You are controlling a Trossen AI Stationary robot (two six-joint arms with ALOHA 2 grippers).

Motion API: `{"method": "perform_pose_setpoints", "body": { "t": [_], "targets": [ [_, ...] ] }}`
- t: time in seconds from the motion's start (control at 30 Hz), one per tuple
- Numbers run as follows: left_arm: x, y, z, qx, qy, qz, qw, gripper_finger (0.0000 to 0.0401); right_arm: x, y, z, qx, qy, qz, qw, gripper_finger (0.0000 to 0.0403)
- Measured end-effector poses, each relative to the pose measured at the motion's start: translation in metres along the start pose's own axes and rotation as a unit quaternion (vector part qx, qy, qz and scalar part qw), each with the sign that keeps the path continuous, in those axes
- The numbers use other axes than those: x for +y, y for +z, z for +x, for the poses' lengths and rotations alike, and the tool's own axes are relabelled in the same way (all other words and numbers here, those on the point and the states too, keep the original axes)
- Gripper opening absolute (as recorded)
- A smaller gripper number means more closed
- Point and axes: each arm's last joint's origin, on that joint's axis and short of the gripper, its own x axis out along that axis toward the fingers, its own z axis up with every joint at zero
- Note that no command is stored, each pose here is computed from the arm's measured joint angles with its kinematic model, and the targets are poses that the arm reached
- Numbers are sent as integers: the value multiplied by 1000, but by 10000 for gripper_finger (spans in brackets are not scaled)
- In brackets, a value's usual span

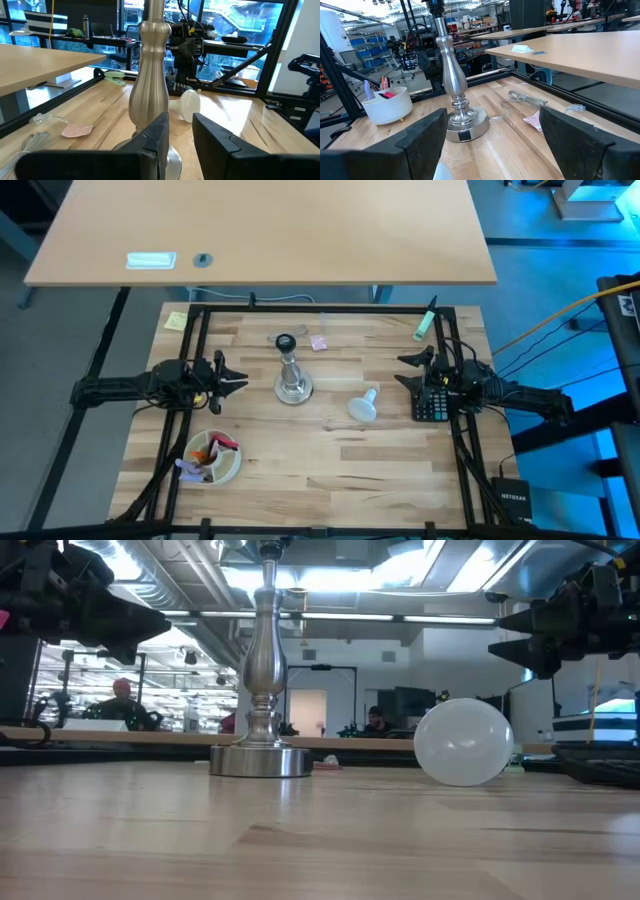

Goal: Screw lightbulb

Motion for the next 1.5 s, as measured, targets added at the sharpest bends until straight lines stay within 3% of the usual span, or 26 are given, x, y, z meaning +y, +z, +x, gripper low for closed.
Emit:
{"method": "perform_pose_setpoints", "body": {
  "t": [0.2, 0.33, 0.5, 0.67, 0.8, 0.93, 1.07, 1.3, 1.5],
  "targets": [
    [0, 4, 0, -22, 0, 45, 999, 76, 0, 0, 0, 0, 0, 0, 1000, 321],
    [-2, 19, -2, -99, -10, -25, 995, 76, 0, 0, 0, 0, -1, -8, 1000, 321],
    [-3, 33, -6, -173, -28, -78, 981, 76, -3, 2, 0, -4, -64, -194, 979, 321],
    [-3, 36, -7, -187, -33, -95, 977, 76, -4, 2, 0, -2, -67, -233, 970, 321],
    [-4, 41, -8, -192, -40, -107, 975, 76, -3, 2, 0, -2, -55, -232, 971, 321],
    [-10, 54, -4, -170, -73, -146, 972, 75, 0, 2, 0, -3, -5, -147, 989, 321],
    [-24, 79, 11, -124, -107, -147, 975, 59, 3, 8, -1, -11, 20, -113, 993, 321],
    [-70, 127, 60, 7, -131, -85, 988, 10, 4, 14, -2, -20, 29, -72, 997, 321],
    [-121, 141, 100, 85, -116, -50, 988, 4, 4, 14, -2, -15, 29, -35, 999, 321]
  ]
}}
